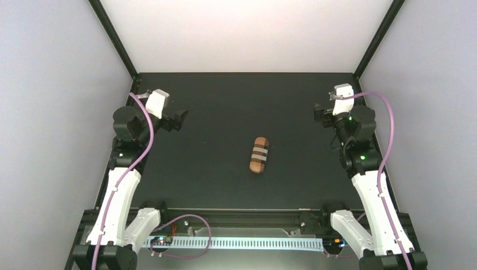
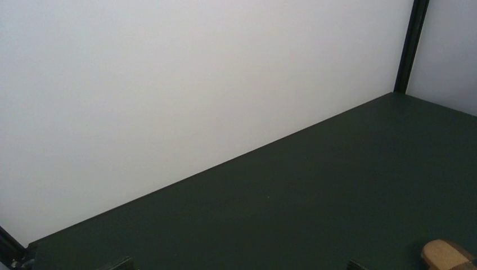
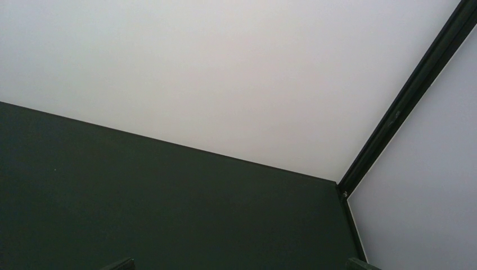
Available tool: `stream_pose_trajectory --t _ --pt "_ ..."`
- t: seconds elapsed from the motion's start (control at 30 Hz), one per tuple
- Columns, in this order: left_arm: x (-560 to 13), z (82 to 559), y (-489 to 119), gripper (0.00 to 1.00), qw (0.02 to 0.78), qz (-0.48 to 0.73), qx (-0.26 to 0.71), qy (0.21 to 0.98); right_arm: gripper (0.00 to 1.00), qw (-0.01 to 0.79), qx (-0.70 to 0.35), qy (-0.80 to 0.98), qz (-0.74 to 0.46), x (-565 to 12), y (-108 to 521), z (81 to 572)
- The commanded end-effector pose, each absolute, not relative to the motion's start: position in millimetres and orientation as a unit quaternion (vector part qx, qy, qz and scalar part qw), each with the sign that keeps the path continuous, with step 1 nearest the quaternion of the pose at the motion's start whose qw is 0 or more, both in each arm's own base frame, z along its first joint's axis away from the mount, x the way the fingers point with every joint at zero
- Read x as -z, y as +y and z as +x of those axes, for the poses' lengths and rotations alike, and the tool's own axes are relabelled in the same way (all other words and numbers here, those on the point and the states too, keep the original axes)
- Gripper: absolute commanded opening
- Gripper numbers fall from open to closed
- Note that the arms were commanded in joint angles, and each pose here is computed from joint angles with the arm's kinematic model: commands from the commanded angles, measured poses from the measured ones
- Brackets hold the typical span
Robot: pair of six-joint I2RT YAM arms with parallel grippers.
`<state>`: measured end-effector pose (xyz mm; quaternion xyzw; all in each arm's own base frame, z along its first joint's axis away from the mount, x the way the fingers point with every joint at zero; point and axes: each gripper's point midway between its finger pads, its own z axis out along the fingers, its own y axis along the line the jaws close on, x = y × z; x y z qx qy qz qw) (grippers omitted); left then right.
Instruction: Organize the sunglasses
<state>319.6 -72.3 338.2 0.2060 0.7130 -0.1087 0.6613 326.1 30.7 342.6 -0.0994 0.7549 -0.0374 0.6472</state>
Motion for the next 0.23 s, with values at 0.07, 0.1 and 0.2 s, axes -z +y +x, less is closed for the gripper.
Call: stream_pose_trajectory --t 0.07,0.1,0.2 --pt "-340.5 319.5 -73.2 0.99 0.659 0.209 0.114 0.713 1.0 0.649 0.045 0.753 -0.097 -339.9 27.8 330.2" --pt "-340.0 320.0 -73.5 0.99 0.659 0.21 0.115 0.713 1.0 0.649 0.044 0.753 -0.097 -340.3 28.1 330.1" --pt "-338.7 320.5 -73.3 0.99 0.658 0.209 0.115 0.715 1.0 0.65 0.043 0.752 -0.099 -342.0 28.7 328.7"
